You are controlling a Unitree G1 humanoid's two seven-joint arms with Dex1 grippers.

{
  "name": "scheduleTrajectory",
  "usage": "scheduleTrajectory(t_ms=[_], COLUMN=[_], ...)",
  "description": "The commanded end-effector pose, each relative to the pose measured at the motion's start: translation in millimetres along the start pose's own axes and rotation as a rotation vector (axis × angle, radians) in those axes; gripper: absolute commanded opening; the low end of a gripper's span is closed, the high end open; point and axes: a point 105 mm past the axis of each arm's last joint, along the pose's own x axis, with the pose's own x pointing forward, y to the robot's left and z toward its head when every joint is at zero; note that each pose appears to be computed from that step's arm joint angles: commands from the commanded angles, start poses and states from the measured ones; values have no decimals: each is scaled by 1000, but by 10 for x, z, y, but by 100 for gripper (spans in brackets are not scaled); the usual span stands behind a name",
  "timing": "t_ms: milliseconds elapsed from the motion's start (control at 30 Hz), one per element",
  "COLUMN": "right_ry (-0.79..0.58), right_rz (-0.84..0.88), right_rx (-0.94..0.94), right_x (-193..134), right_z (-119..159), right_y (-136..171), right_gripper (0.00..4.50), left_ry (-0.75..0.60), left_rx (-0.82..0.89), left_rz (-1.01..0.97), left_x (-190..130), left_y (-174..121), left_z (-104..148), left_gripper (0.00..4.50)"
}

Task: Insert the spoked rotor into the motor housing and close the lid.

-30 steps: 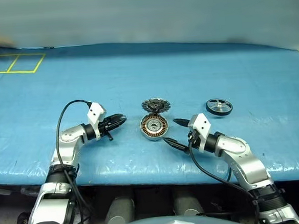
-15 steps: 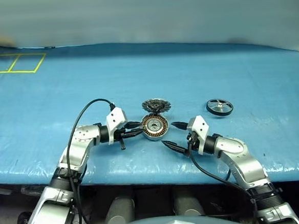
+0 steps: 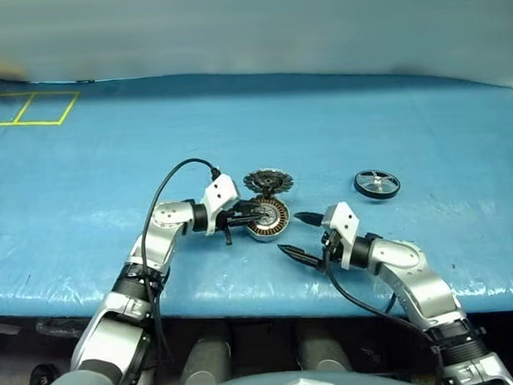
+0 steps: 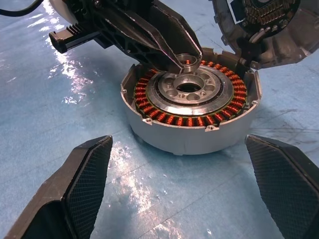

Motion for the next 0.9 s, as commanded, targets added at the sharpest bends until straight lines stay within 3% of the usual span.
scheduleTrajectory(t_ms=[33,267,500,700,800,900], right_ry=[-43,-40,-35,-31,-32,-33], right_rz=[9,-5,-5,-9,-10,-10], right_rx=[-32,-42,-46,-53,-54,-54], right_x=[2,-2,1,1,2,4], right_z=[109,99,84,73,70,69], right_y=[21,-7,-7,-16,-17,-18], right_gripper=[450,450,450,450,450,450], left_ry=[-10,20,-11,-39,-54,-54], left_rx=[46,53,29,26,20,21], left_rz=[-13,-22,28,30,32,45], left_x=[24,33,46,33,16,4], left_y=[26,21,58,62,71,89], left_z=[92,36,33,84,109,111], left_gripper=[66,66,283,283,224,130])
